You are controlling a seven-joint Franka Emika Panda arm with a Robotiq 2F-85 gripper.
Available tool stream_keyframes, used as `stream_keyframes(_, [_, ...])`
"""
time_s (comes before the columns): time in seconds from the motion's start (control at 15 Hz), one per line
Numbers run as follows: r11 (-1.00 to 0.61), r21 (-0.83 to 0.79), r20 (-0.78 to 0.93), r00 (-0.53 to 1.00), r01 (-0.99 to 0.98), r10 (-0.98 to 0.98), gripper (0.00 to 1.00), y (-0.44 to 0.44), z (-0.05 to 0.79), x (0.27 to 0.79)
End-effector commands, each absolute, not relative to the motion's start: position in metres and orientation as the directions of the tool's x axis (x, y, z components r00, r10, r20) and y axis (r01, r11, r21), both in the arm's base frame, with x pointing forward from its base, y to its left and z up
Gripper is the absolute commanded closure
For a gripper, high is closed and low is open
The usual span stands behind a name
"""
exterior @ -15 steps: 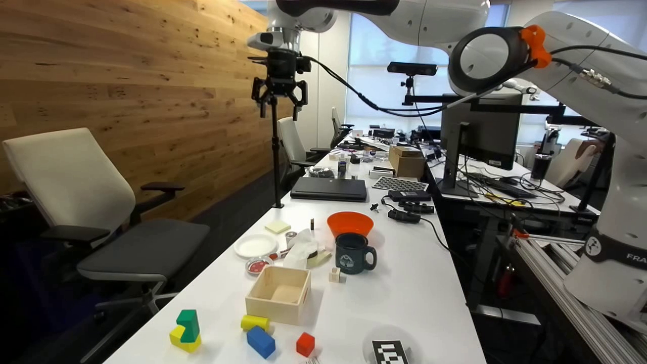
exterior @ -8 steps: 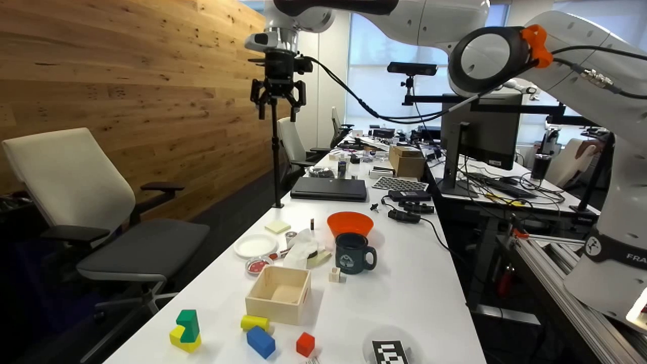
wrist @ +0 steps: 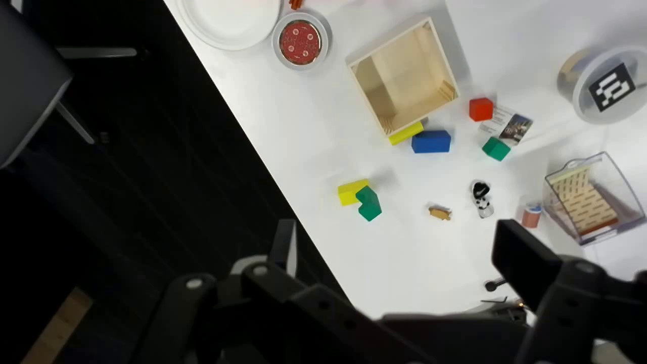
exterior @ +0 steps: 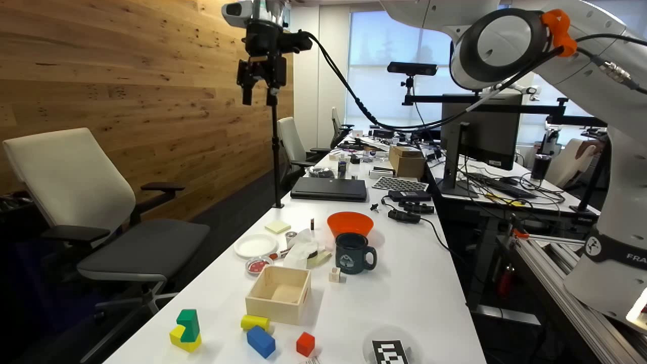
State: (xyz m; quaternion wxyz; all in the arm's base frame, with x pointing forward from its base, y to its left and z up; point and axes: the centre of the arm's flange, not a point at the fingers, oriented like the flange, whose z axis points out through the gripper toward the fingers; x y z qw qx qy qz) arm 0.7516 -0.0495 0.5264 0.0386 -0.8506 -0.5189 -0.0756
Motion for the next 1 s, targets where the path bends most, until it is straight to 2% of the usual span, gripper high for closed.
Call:
stream_keyframes(0.0, [-0.617, -0.038, 0.204, 0.61, 0.786, 0.766, 0.0, -0.038, 0.53, 0.713])
stream_keyframes(0.33, [-0.792, -0.091, 0.216, 0.788, 0.604, 0.576, 0.0, -0.051, 0.525, 0.719])
stream_keyframes(0.4, [-0.805, -0.096, 0.236, 0.799, 0.586, 0.553, 0.0, -0.057, 0.523, 0.723])
stream_keyframes(0.47, [-0.766, -0.064, 0.189, 0.761, 0.64, 0.62, 0.0, -0.052, 0.535, 0.75])
stream_keyframes(0.93, [-0.796, -0.08, 0.202, 0.791, 0.601, 0.577, 0.0, -0.06, 0.532, 0.751])
